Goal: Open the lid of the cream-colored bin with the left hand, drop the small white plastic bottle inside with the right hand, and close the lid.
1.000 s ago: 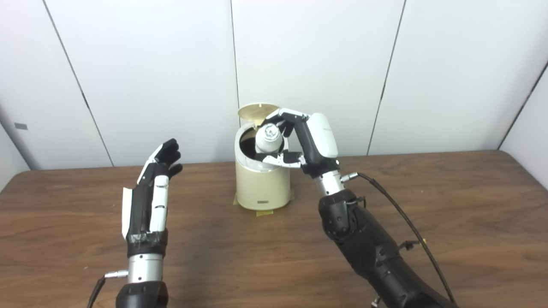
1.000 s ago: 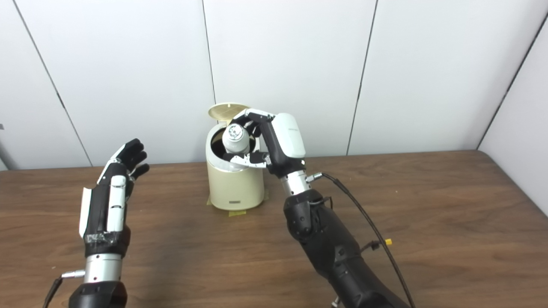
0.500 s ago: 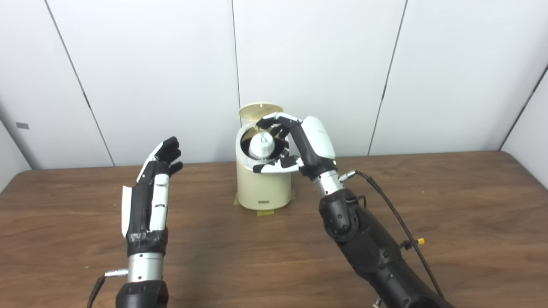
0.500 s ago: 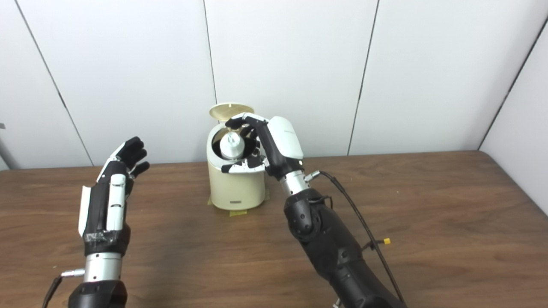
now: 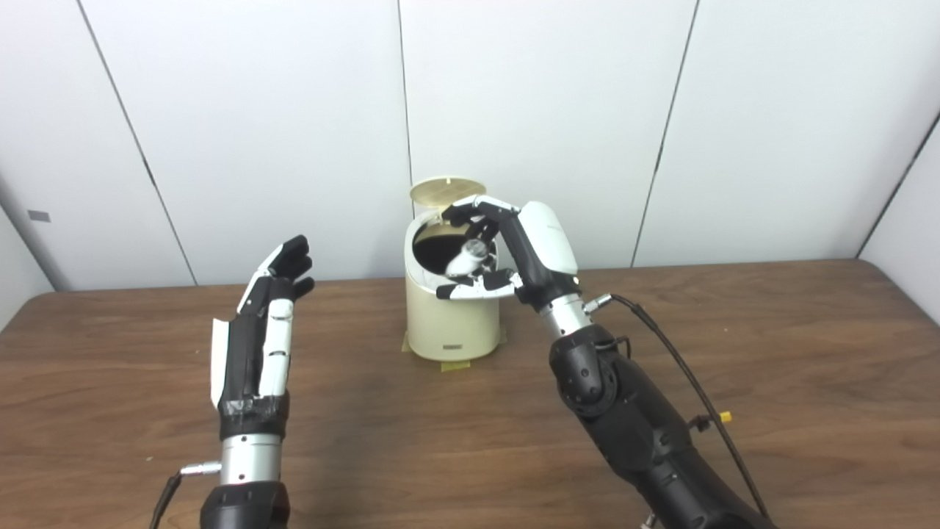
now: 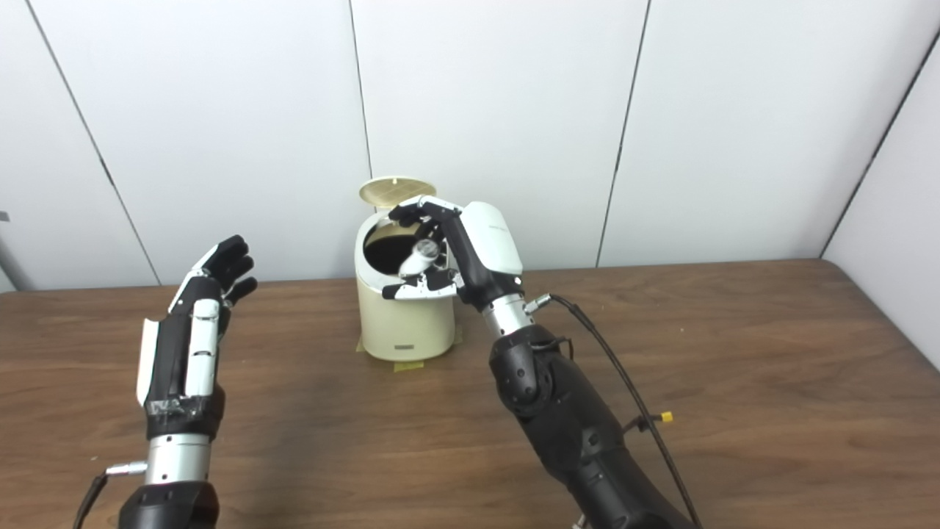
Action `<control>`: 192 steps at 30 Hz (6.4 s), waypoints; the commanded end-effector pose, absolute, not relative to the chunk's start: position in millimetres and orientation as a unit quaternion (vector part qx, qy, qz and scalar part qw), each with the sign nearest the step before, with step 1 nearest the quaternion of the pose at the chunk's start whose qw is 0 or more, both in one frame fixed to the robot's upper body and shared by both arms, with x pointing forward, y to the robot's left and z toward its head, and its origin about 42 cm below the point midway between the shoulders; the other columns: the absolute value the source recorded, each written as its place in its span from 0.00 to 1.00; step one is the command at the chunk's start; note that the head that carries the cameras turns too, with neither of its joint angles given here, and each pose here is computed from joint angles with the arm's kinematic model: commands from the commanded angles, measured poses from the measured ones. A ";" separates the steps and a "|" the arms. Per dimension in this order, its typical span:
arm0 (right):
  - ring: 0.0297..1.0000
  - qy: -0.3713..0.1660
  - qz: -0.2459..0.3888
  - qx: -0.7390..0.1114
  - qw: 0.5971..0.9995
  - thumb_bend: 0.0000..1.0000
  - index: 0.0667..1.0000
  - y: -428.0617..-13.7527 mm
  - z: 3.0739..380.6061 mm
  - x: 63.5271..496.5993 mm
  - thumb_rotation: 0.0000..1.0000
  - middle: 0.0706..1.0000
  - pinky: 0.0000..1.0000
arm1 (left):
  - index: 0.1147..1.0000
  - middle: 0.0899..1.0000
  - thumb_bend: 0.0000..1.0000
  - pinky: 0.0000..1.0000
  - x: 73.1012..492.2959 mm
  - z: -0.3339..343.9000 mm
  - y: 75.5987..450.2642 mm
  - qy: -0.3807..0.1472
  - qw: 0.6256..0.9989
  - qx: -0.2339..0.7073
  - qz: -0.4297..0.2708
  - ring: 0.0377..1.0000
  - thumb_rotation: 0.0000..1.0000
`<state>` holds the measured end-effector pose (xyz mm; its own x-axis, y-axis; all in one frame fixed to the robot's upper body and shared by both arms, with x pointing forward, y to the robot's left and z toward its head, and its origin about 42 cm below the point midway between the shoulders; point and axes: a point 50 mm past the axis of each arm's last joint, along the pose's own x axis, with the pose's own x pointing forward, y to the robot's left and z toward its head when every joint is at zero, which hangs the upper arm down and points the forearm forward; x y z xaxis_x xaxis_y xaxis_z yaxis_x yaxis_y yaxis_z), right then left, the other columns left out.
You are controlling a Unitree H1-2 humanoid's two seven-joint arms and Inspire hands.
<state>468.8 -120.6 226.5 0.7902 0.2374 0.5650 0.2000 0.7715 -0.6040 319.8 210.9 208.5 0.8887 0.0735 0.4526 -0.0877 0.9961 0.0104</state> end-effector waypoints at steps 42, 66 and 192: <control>0.90 -0.277 0.051 0.001 0.960 0.40 0.91 -214.2 242.2 361.8 0.87 0.92 0.85 | 0.84 0.86 0.46 0.83 320.7 227.9 205.8 -0.270 0.962 0.015 0.023 0.86 0.89; 0.96 -0.238 0.060 -0.007 0.969 0.29 0.98 -214.8 225.7 354.7 0.94 0.97 0.94 | 0.85 0.88 0.54 1.00 351.8 320.8 197.9 -0.305 0.912 0.274 0.015 0.99 1.00; 0.95 -0.190 0.064 0.010 0.980 0.26 0.97 -214.5 197.7 368.0 0.81 0.97 0.92 | 0.81 0.86 0.78 0.81 415.4 327.2 109.5 -0.346 0.810 0.474 0.021 0.90 0.64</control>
<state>359.6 -218.0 174.1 0.9555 0.1155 0.2714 -0.1200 0.9928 0.0002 410.3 112.3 300.2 0.8026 -0.2952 0.5184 -0.3047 0.5442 0.7817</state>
